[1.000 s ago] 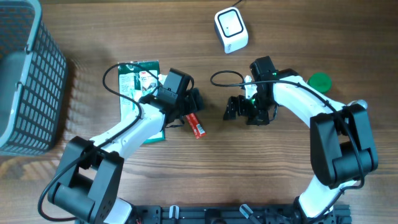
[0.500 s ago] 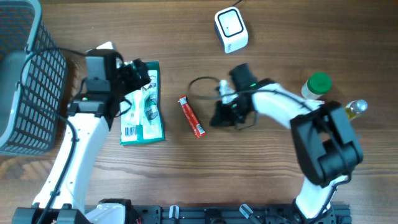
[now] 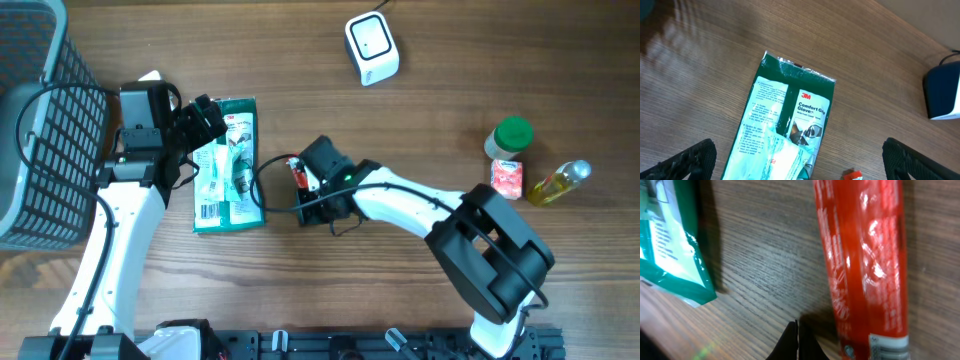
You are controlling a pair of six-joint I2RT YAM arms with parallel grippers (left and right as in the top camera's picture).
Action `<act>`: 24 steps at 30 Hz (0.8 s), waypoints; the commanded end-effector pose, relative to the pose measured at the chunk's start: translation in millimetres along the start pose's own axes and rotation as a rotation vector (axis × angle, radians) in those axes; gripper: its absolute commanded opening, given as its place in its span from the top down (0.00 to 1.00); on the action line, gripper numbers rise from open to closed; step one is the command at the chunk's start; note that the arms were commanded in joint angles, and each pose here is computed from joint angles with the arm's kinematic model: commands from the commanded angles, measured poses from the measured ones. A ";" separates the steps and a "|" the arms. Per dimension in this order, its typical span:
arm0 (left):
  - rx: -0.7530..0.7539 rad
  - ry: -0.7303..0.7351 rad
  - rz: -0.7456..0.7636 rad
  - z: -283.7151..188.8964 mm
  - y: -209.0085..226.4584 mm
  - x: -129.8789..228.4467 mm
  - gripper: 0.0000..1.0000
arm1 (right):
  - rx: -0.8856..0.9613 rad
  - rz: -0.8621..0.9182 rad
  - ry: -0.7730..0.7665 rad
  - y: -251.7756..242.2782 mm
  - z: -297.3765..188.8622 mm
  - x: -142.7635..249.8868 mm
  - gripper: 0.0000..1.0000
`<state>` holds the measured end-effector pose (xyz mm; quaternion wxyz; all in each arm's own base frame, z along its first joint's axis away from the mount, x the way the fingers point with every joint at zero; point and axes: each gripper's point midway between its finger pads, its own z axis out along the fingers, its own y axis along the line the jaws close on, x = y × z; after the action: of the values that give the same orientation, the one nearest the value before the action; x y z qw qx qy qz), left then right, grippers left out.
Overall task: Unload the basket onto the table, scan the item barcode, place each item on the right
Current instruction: 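Lower the right gripper over the red tube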
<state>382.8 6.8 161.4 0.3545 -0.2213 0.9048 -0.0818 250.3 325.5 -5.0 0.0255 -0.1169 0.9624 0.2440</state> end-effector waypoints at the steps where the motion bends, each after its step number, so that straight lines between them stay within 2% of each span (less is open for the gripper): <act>1: -0.006 0.001 0.017 1.2 2.0 -0.7 0.00 | 0.276 0.065 -0.086 -47.1 -1.3 -4.4 0.96; 4: -0.006 0.001 0.017 1.2 2.0 -0.7 0.00 | 0.452 0.203 -0.127 -93.9 -19.8 -7.8 0.94; 10: -0.006 0.001 0.017 1.2 2.0 -0.7 0.00 | 0.417 0.306 -0.246 -125.1 -37.1 -50.1 0.83; 14: -0.006 0.001 0.017 1.2 2.0 -0.7 0.00 | 0.259 0.276 -0.379 -97.7 -37.0 -90.9 0.82; 17: -0.006 0.001 0.017 1.2 2.0 -0.7 0.00 | 0.167 0.254 -0.424 -79.7 -38.1 -106.5 0.82; 19: -0.006 0.001 0.017 1.2 2.0 -0.7 0.00 | 0.139 0.241 -0.468 -73.4 -41.7 -117.4 0.76; 22: -0.006 0.001 0.017 1.2 2.0 -0.7 0.00 | 0.117 0.230 -0.497 -68.8 -44.6 -124.8 0.75; 24: -0.006 0.001 0.017 1.2 2.0 -0.7 0.00 | 0.032 0.182 -0.462 -48.7 -48.4 -123.9 0.79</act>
<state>382.6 6.8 161.3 0.3541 -0.2213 0.9049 -0.0817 391.8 271.1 23.9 0.2487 0.0571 0.9436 0.2110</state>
